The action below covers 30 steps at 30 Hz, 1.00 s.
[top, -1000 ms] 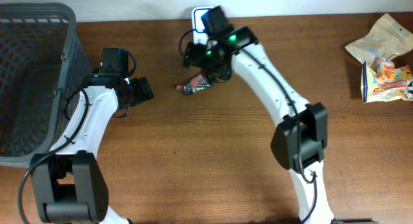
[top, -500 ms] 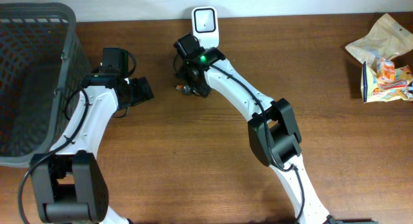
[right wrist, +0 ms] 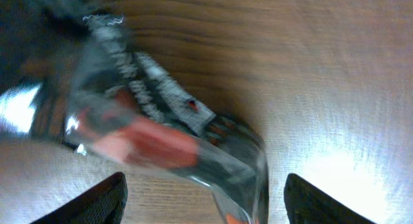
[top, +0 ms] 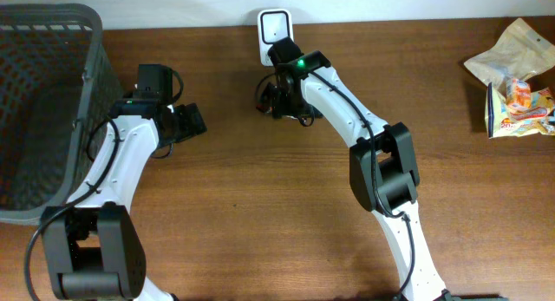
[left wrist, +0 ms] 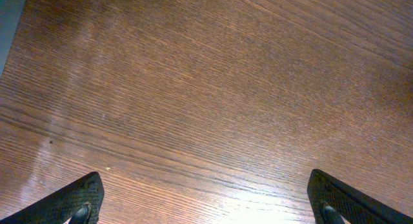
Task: Scan the item barcode
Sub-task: 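Lift the hex wrench set off the table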
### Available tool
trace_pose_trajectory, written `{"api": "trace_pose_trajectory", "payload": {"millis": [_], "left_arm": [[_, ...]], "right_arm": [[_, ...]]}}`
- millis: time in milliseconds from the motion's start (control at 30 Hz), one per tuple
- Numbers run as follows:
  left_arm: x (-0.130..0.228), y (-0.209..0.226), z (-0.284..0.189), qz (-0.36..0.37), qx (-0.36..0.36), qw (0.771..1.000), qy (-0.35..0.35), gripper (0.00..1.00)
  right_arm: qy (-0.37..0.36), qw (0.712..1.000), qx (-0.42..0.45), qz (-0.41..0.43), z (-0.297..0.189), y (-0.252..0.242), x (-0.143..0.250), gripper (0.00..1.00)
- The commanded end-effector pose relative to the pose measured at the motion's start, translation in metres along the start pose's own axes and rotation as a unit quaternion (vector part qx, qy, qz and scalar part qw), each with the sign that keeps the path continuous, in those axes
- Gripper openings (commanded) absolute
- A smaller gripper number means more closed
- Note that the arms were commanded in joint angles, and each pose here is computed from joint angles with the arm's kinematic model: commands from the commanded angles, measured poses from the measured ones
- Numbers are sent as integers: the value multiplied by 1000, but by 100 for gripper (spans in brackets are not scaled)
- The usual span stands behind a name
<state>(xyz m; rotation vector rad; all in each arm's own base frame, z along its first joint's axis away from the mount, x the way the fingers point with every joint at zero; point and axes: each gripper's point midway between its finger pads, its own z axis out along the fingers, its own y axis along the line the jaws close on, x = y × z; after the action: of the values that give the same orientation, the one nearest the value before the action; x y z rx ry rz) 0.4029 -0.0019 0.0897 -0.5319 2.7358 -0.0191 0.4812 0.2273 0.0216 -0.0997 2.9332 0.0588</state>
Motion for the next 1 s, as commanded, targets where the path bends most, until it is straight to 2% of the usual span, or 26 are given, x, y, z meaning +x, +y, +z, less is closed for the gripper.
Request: {"api": "trace_pose_trajectory", "payload": {"millis": [0,67,167,233,267,300,333,467,667,767,967], "left_arm": [[-8,0,-10,-5,1,1000,-18,99],[-8,0,-10,-5,1,1000,-18,99],[-8,0,-10,-5,1,1000,-18,99],[-8,0,-10,-5,1,1000,-18,99],[-8,0,-10,-5,1,1000,-18,99],[-8,0,-10,-5,1,1000,-18,99],[-8,0,-10,-5,1,1000,-18,99],[-8,0,-10,-5,1,1000,-18,99],[-8,0,-10,-5,1,1000,-18,99],[-8,0,-10,-5,1,1000,-18,99],[-8,0,-10,-5,1,1000,-18,99]], "right_arm": [[-44,967,10,-252,-25,1,-21,78],[-76,940,48,-328,-32,-4,-40,85],[-118,903,60,-410,-34,3,-62,87],[-124,890,16,-439,-32,19,-58,88],[-123,888,-10,-442,-32,27,-53,84],[-119,887,-41,-445,-31,36,-46,71],[-113,887,-54,-445,-30,38,-41,62],[-72,908,-58,-409,-23,31,-24,59],[-37,910,-60,-409,-20,24,-7,58],[-16,925,-61,-375,-19,21,1,54],[-65,947,-66,-306,-18,31,-24,54]]}}
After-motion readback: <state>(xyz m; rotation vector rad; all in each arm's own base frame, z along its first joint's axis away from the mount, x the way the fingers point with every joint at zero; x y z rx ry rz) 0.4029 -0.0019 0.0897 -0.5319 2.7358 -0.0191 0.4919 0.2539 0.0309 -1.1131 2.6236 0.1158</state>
